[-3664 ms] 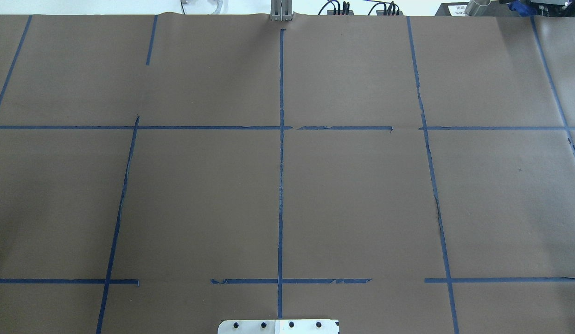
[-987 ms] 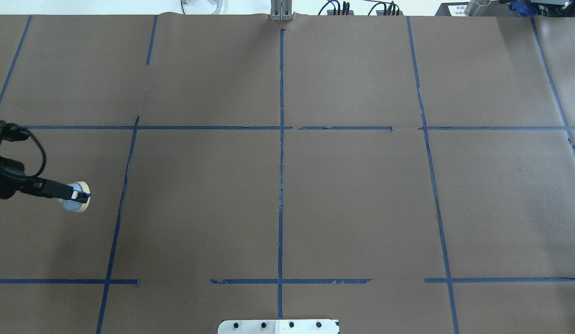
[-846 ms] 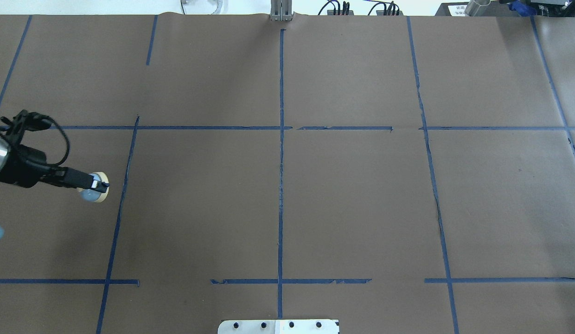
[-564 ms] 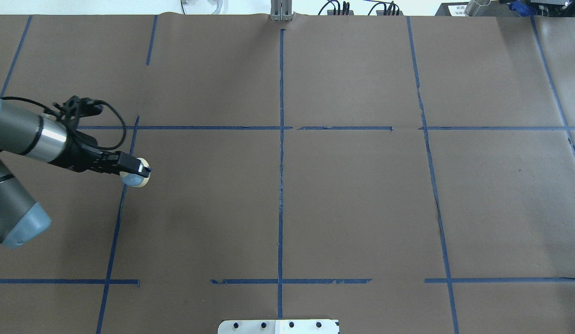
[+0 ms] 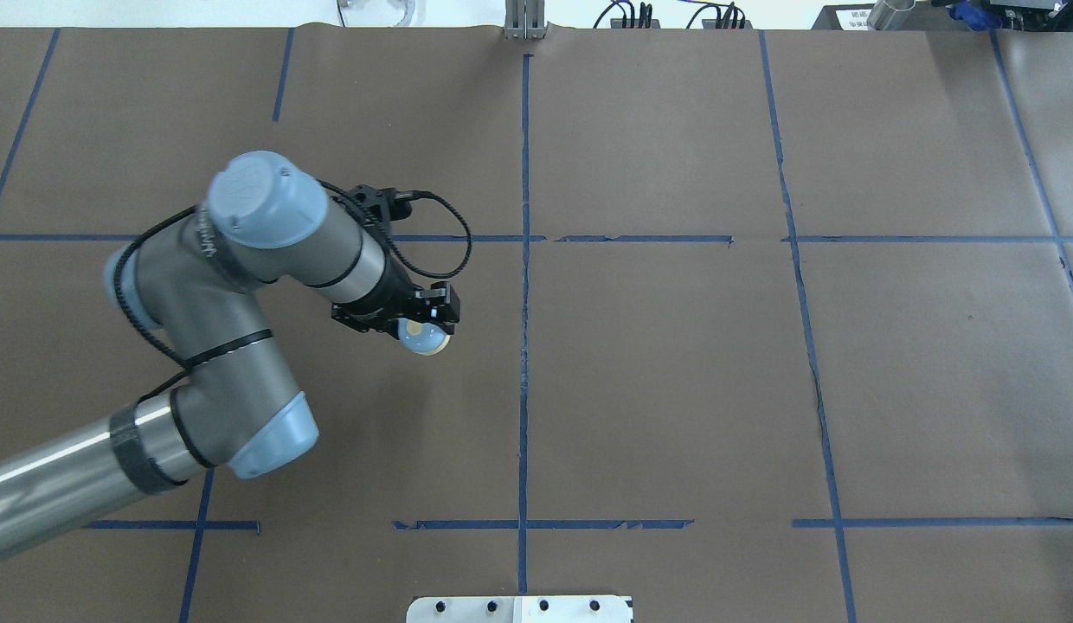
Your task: Place and press bell with both arms
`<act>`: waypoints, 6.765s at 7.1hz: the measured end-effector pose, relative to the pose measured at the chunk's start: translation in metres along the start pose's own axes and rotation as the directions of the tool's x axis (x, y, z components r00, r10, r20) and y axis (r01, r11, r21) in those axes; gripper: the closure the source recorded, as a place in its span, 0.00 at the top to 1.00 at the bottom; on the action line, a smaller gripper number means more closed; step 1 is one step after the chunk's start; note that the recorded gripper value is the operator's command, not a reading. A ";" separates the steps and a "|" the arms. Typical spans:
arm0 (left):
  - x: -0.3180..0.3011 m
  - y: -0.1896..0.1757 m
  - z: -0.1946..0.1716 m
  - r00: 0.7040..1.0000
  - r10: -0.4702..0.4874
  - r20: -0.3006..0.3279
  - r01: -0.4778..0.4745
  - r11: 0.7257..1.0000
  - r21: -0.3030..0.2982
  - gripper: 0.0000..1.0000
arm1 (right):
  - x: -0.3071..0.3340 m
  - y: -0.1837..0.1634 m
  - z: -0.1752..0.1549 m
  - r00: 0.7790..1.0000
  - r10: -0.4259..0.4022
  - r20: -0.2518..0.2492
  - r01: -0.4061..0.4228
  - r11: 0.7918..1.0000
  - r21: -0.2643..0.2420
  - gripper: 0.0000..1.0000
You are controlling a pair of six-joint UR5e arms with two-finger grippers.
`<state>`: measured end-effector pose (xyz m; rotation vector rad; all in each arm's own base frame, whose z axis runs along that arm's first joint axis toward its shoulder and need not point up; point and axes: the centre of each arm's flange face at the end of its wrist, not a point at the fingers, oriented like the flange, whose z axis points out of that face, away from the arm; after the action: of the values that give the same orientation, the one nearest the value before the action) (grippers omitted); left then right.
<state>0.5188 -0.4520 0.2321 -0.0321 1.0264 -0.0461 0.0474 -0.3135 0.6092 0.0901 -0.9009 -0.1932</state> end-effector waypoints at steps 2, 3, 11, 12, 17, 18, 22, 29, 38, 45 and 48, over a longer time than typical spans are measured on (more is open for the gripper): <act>0.076 -0.025 0.025 0.991 -0.114 0.065 0.115 0.993 -0.007 0.03 | -0.001 -0.001 0.000 1.000 -0.008 -0.002 0.008 1.000 0.003 1.00; 0.095 -0.035 0.035 0.986 -0.141 0.087 0.143 0.990 -0.008 0.02 | -0.003 -0.004 0.000 1.000 -0.029 -0.006 0.029 1.000 0.011 1.00; 0.122 -0.063 0.071 0.966 -0.201 0.165 0.200 0.980 0.020 0.72 | -0.005 -0.005 0.002 0.999 -0.047 -0.012 0.047 0.999 0.012 1.00; 0.122 -0.062 0.073 0.966 -0.200 0.166 0.200 0.980 0.018 0.73 | -0.007 -0.005 0.002 0.999 -0.050 -0.009 0.050 0.999 0.015 1.00; 0.121 -0.061 0.073 0.967 -0.198 0.160 0.198 0.980 0.016 1.00 | -0.014 -0.009 0.000 0.997 -0.079 -0.004 0.079 0.997 0.019 1.00; 0.123 -0.063 0.064 0.969 -0.199 0.145 0.198 0.980 0.021 1.00 | -0.018 -0.012 0.002 0.995 -0.103 -0.006 0.103 0.994 0.021 1.00; 0.064 -0.020 -0.030 0.980 -0.192 0.051 0.189 0.980 0.057 1.00 | -0.077 -0.052 0.018 0.994 -0.107 -0.011 0.107 0.992 0.062 0.98; -0.026 0.027 -0.078 0.983 -0.182 0.022 0.180 0.981 0.072 1.00 | -0.458 -0.182 0.128 0.996 0.067 0.057 -0.073 0.991 0.113 0.99; -0.102 0.089 -0.136 0.986 -0.167 0.000 0.166 0.983 0.072 1.00 | -0.677 -0.332 0.230 0.963 0.251 -0.101 -0.248 0.968 0.047 0.00; -0.104 0.094 -0.132 0.986 -0.167 0.010 0.166 0.984 0.063 1.00 | -0.684 -0.337 0.249 0.971 0.224 -0.084 -0.220 0.974 0.050 0.00; -0.105 0.094 -0.131 0.986 -0.168 0.012 0.167 0.984 0.064 1.00 | -0.683 -0.339 0.255 0.966 0.249 -0.074 -0.245 0.968 0.058 0.00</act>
<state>0.3541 -0.3534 0.2496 -0.0619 1.0030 -0.2308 -0.6096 -0.5048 0.1873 0.0293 -0.8284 0.0648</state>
